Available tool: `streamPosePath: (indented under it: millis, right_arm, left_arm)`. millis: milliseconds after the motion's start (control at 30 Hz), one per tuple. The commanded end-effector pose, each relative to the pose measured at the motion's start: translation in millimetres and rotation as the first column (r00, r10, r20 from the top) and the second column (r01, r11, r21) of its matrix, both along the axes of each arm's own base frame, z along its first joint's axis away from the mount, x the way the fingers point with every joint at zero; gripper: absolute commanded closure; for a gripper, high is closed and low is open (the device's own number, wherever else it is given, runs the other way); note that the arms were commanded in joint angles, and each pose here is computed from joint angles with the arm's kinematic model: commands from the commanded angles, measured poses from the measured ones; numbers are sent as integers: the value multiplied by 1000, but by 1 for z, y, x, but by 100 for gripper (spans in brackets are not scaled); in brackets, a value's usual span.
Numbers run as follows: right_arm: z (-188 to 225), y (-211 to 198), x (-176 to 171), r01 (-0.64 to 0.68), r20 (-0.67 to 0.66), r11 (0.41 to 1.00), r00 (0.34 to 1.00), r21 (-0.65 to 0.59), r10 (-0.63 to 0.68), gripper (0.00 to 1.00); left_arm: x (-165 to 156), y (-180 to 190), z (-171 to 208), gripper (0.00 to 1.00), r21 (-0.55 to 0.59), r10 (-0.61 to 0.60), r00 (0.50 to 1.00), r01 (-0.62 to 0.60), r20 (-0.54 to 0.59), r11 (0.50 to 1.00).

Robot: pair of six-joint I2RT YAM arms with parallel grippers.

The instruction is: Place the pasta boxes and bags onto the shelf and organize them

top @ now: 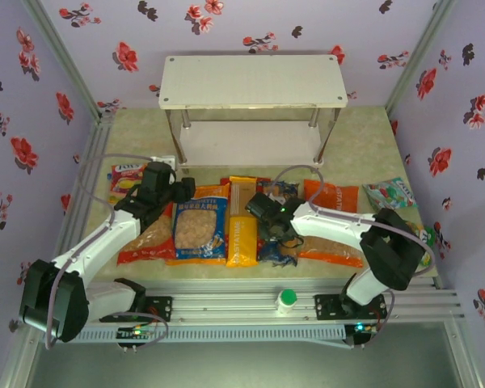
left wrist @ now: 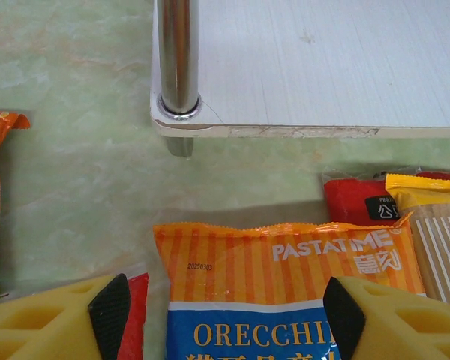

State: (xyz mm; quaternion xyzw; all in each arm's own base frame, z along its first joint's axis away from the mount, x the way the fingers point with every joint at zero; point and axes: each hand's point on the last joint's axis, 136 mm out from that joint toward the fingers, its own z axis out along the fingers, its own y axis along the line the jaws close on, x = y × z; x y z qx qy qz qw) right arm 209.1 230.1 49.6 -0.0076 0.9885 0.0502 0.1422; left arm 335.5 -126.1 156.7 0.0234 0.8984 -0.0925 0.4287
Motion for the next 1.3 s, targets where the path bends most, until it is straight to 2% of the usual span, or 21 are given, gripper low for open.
streamPosePath:
  millis: [0,200,533,733,1067,1267]
  right_arm:
    - [30,6,7,-31,77,998,997,47,27,100]
    - [51,4,13,-58,129,996,990,62,50,100]
    - [91,-20,31,-52,209,997,977,55,39,100]
    - [101,-37,67,-54,240,998,969,15,49,100]
    - [108,-62,157,-25,287,995,956,-99,53,100]
    - [113,-73,198,-6,321,989,946,-146,53,100]
  left_arm:
    - [2,1,12,28,-14,0,1000,1,28,1000]
    - [2,0,14,38,-15,-7,999,7,33,1000]
    - [2,0,20,37,-14,-11,999,12,46,1000]
    - [3,0,22,36,-14,-13,999,14,49,1000]
    - [3,0,25,36,-10,-18,999,18,50,1000]
    - [3,0,26,35,-7,-19,998,20,51,1000]
